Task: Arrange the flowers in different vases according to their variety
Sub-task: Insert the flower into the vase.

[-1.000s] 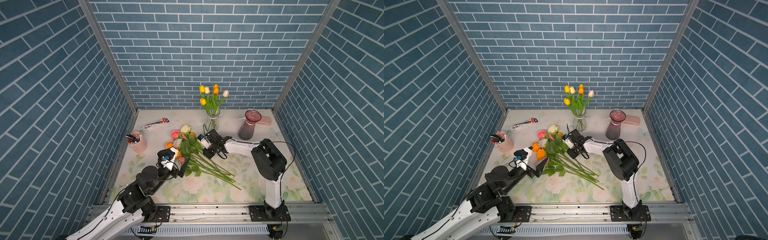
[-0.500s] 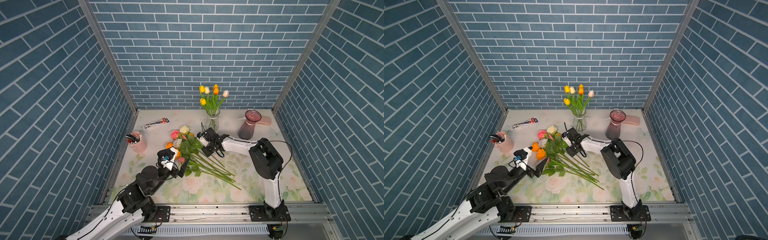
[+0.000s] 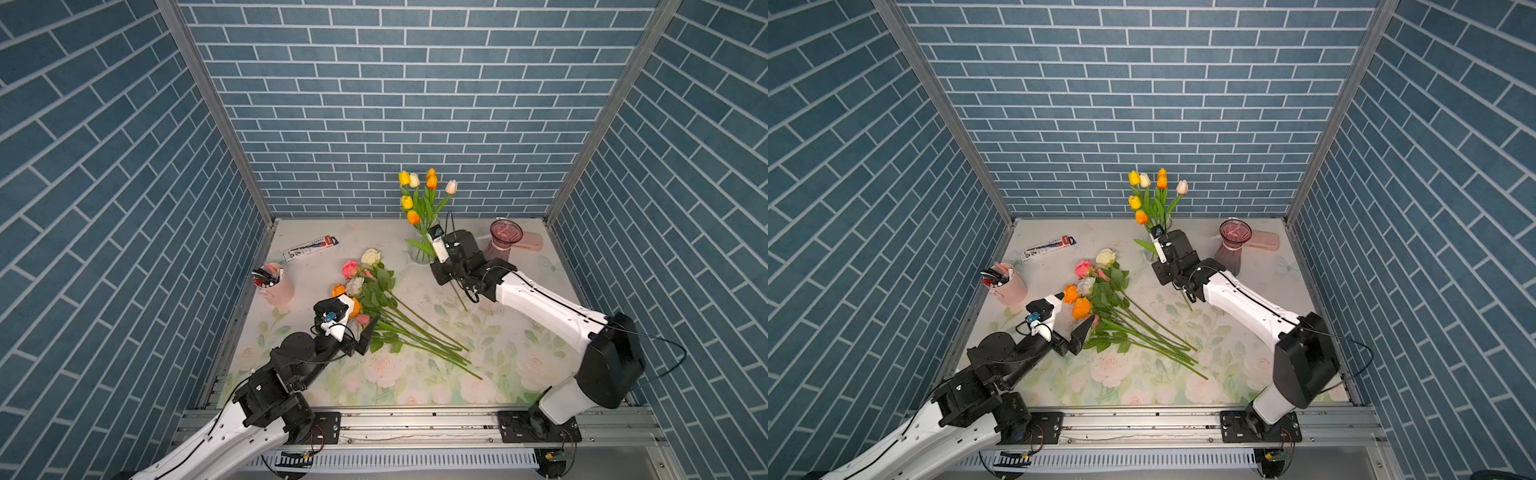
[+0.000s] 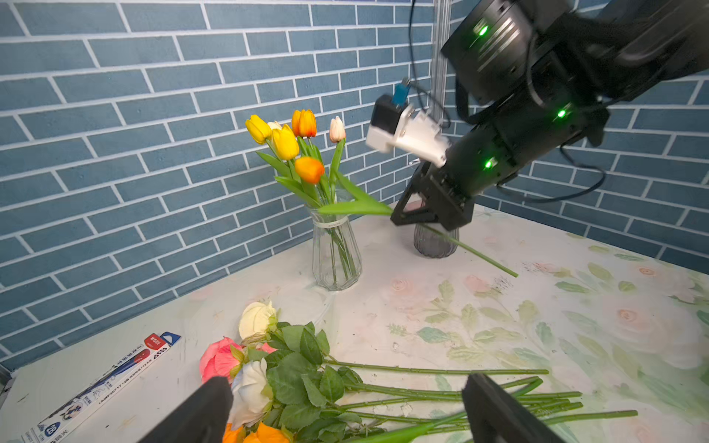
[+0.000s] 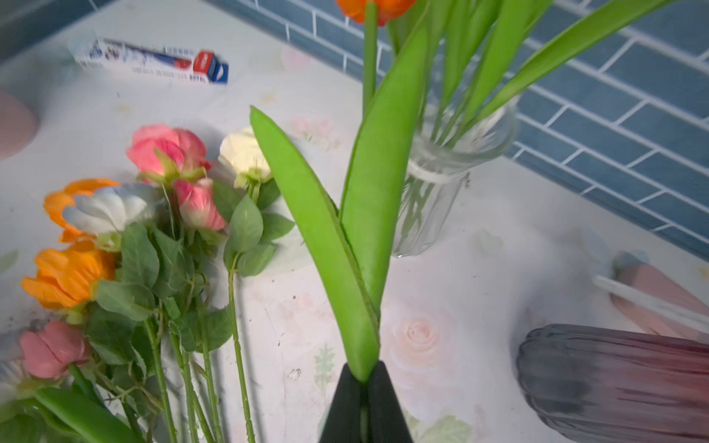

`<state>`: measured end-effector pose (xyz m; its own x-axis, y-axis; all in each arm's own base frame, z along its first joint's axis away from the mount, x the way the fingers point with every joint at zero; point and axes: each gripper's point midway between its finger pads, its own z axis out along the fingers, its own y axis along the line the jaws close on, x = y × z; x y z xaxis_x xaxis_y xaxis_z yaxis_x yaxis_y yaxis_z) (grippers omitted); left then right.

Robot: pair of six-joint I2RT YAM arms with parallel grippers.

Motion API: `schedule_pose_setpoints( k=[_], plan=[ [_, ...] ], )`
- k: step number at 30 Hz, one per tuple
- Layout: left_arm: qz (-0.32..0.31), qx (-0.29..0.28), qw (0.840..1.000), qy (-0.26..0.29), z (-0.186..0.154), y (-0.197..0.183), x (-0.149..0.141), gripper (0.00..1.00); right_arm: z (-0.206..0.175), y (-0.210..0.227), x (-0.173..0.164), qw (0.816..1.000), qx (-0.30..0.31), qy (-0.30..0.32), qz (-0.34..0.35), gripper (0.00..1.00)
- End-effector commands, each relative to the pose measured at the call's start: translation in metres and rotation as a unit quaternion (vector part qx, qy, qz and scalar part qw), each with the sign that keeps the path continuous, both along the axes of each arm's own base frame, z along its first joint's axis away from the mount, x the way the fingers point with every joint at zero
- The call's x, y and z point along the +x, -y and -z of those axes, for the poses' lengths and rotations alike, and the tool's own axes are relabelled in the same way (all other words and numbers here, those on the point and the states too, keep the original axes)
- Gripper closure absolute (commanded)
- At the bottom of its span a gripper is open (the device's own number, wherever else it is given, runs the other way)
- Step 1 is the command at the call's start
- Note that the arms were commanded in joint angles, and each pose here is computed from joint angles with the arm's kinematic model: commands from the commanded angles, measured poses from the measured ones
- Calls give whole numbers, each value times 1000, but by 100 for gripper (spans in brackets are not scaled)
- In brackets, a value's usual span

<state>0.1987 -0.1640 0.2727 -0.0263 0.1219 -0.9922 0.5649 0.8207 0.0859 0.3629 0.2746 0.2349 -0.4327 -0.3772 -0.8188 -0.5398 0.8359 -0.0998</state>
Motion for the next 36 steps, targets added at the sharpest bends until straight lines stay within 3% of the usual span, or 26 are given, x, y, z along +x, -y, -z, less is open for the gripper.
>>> schedule_pose_setpoints(
  k=[1,7,11,15,19,27,36],
  plan=[
    [6,-13,1000,14,-14,-1,-4,0,-55,-2,3,993,75,89,-10,100],
    [5,-15,1000,16,-16,-1,-4,0,-150,13,-1,951,173,257,-22,100],
    [6,-14,1000,16,-15,-1,-4,0,-198,25,1,901,230,366,-18,100],
    [6,-15,1000,16,-15,-1,-4,0,-225,22,21,869,268,415,-26,100],
    [6,-14,1000,17,-15,-1,-4,0,-239,2,46,854,290,430,-53,100],
    [7,-14,1000,17,-14,0,-4,0,-225,-44,105,859,288,413,-89,100],
    [12,-12,1000,14,-12,2,-4,0,-147,-52,174,893,280,348,-65,100]
  ],
)
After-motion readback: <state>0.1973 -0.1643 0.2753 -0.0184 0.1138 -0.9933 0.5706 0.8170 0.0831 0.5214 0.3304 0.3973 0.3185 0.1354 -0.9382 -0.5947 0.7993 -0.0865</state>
